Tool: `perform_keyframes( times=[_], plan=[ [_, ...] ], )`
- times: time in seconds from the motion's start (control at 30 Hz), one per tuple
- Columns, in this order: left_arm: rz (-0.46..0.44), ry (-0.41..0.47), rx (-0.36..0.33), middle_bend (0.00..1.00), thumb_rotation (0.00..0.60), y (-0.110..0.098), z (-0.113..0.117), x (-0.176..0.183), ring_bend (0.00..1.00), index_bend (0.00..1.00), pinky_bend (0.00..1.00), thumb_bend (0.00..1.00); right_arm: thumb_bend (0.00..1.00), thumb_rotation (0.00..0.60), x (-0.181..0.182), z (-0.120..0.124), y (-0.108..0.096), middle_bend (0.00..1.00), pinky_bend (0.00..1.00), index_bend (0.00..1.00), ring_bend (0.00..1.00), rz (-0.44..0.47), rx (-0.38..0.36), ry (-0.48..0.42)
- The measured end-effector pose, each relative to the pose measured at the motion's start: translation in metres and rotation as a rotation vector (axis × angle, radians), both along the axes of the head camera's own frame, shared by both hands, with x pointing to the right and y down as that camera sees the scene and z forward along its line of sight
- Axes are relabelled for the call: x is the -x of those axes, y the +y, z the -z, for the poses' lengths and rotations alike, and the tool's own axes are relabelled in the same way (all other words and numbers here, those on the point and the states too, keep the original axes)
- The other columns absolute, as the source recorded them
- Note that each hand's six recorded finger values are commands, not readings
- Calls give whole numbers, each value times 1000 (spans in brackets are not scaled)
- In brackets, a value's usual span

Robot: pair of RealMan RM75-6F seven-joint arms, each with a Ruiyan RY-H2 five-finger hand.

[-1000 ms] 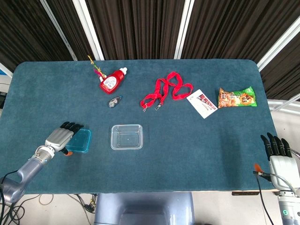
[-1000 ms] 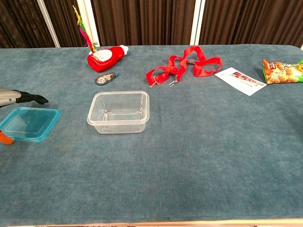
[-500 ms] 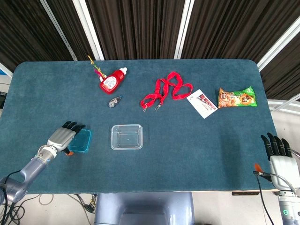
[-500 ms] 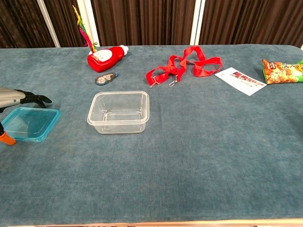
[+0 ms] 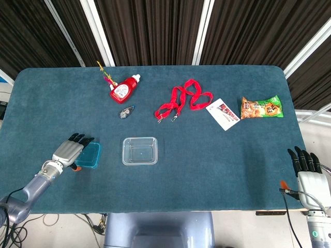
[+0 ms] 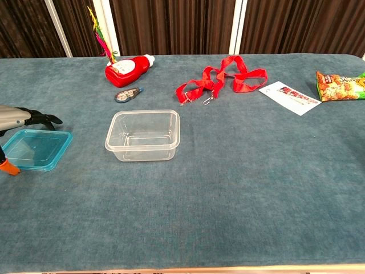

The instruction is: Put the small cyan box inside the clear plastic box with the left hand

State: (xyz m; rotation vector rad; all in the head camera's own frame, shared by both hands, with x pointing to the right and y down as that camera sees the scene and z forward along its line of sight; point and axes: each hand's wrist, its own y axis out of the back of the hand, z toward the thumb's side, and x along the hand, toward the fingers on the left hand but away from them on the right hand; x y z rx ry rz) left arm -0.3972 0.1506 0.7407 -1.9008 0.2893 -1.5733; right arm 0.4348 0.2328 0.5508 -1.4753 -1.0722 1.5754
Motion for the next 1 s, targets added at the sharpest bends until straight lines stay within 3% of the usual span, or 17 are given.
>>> perform_keyframes(
  times=[0.1, 0.57, 1.0],
  plan=[
    [10, 1, -1, 251, 600, -1, 0, 1, 0, 0, 0, 274, 307, 600, 0, 0, 0, 45, 0, 40, 37, -1, 0, -2],
    [32, 2, 1, 267, 600, -8, 11, 6, 0, 0, 0, 295, 308, 600, -1, 0, 0, 44, 0, 40, 37, -4, 2, 1],
    [39, 28, -28, 272, 600, -29, 54, -6, 0, 0, 0, 295, 308, 600, -1, 1, -1, 44, 0, 40, 37, -2, -2, 3]
  ],
)
